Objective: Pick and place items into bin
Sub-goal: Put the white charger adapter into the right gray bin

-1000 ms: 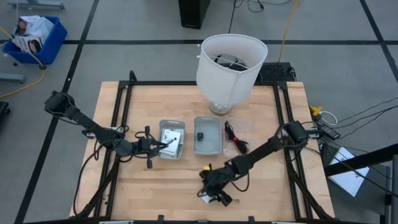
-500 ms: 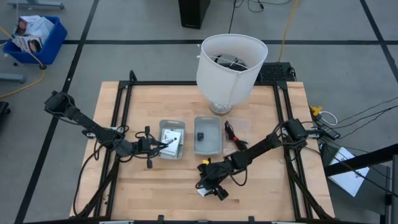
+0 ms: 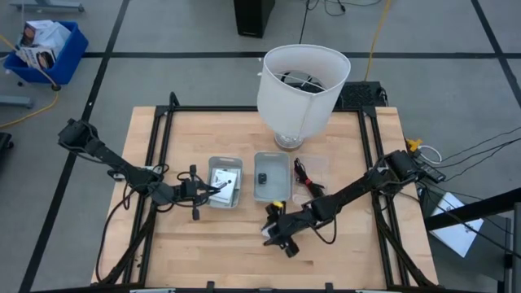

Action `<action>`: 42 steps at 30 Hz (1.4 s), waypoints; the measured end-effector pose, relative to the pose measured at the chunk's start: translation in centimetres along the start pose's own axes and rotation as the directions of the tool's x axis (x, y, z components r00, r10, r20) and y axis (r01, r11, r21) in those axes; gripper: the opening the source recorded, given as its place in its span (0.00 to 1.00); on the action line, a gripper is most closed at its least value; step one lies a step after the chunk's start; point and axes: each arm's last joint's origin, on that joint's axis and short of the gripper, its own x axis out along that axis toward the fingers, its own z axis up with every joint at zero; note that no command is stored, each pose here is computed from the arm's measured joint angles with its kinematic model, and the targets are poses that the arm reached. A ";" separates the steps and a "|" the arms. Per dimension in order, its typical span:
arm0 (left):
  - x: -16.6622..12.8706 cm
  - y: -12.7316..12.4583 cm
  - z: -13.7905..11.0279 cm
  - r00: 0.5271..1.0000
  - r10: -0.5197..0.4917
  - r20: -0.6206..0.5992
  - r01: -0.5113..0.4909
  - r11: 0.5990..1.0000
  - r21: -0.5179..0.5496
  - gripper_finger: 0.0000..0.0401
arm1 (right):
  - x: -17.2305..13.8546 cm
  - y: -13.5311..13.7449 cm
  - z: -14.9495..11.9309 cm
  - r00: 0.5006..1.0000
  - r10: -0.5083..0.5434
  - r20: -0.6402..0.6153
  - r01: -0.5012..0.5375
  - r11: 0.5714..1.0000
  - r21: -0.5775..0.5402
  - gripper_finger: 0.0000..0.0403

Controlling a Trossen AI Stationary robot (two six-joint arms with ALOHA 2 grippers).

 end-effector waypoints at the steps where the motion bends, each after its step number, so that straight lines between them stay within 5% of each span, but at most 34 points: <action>1: 0.0 0.0 0.0 1.000 0.000 0.000 0.000 1.000 -0.001 0.08 | 0.0 0.0 0.1 0.999 -0.043 0.000 0.043 0.998 0.037 0.56; 5: 0.0 0.0 0.0 1.000 0.000 0.003 0.000 1.000 -0.005 0.08 | -0.1 0.1 0.1 0.989 -0.149 -0.018 0.150 0.978 0.144 0.56; 16: 0.0 0.0 0.0 1.000 0.000 0.000 0.000 1.000 -0.004 0.08 | 0.0 1.7 -0.3 0.988 -0.145 -0.058 0.157 0.907 0.391 0.56; 30: 0.0 0.0 0.0 1.000 0.000 0.002 0.000 1.000 -0.008 0.08 | 2.6 2.3 -3.3 0.962 -0.202 -0.185 0.265 0.854 0.447 0.56; 35: 0.0 0.0 0.0 1.000 0.000 0.001 0.000 1.000 -0.004 0.08 | 2.8 2.3 -3.4 0.961 -0.202 -0.189 0.264 0.872 0.412 0.54; 42: 0.0 0.0 0.0 1.000 0.000 0.000 0.000 1.000 -0.005 0.08 | 2.2 2.0 -2.8 0.964 -0.203 -0.173 0.248 0.919 0.305 0.35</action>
